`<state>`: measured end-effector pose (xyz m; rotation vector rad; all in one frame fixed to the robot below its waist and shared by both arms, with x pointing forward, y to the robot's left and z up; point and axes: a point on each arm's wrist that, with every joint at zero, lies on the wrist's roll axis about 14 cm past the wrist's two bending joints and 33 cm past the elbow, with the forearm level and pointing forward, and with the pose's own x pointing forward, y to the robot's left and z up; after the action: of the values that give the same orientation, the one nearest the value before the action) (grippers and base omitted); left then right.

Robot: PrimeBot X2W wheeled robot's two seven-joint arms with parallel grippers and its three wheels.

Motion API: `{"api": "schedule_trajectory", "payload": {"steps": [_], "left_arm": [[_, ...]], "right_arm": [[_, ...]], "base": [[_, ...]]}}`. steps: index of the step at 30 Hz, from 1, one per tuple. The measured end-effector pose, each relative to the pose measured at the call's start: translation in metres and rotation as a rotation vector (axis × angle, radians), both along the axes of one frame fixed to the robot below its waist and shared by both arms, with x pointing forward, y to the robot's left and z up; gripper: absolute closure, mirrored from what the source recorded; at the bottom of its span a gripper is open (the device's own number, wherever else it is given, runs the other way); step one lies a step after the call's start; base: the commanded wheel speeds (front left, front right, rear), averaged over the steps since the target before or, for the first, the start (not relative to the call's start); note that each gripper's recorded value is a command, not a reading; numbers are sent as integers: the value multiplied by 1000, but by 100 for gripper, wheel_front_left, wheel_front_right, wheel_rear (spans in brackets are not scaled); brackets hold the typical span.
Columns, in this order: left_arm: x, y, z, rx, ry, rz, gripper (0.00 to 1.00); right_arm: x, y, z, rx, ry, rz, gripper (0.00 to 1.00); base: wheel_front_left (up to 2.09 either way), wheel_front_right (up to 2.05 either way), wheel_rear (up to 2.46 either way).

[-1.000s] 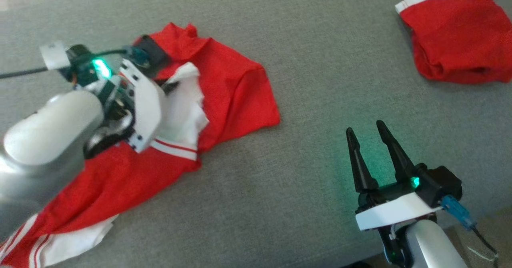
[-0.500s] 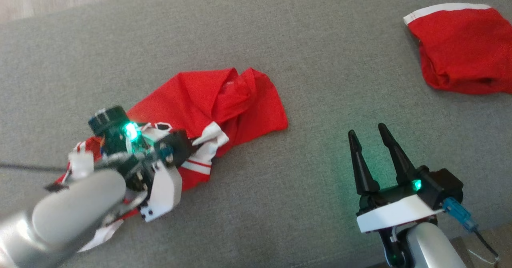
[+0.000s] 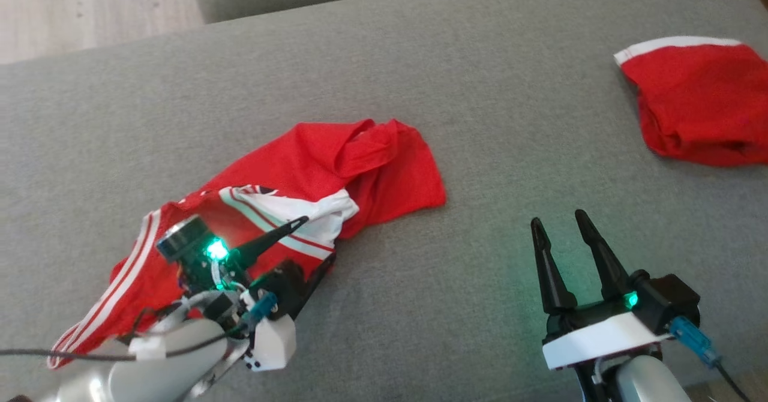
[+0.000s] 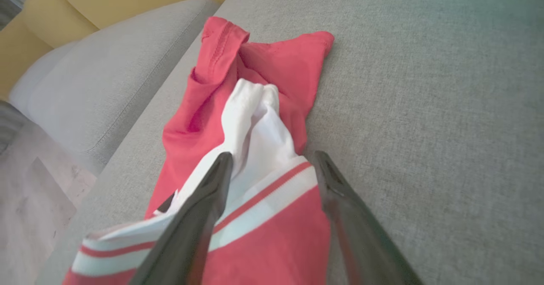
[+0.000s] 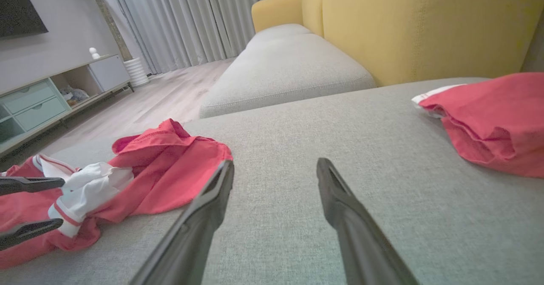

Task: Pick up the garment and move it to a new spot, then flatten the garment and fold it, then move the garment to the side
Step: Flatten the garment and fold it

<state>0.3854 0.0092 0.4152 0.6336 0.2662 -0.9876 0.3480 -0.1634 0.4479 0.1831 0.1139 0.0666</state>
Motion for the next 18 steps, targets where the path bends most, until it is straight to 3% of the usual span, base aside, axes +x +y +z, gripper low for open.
{"api": "schedule_trajectory", "payload": {"steps": [18], "left_arm": [[10, -5, 1, 45, -140, 22, 0]], "right_arm": [[9, 15, -8, 15, 22, 46, 0]], "base": [[0, 0, 0]]}}
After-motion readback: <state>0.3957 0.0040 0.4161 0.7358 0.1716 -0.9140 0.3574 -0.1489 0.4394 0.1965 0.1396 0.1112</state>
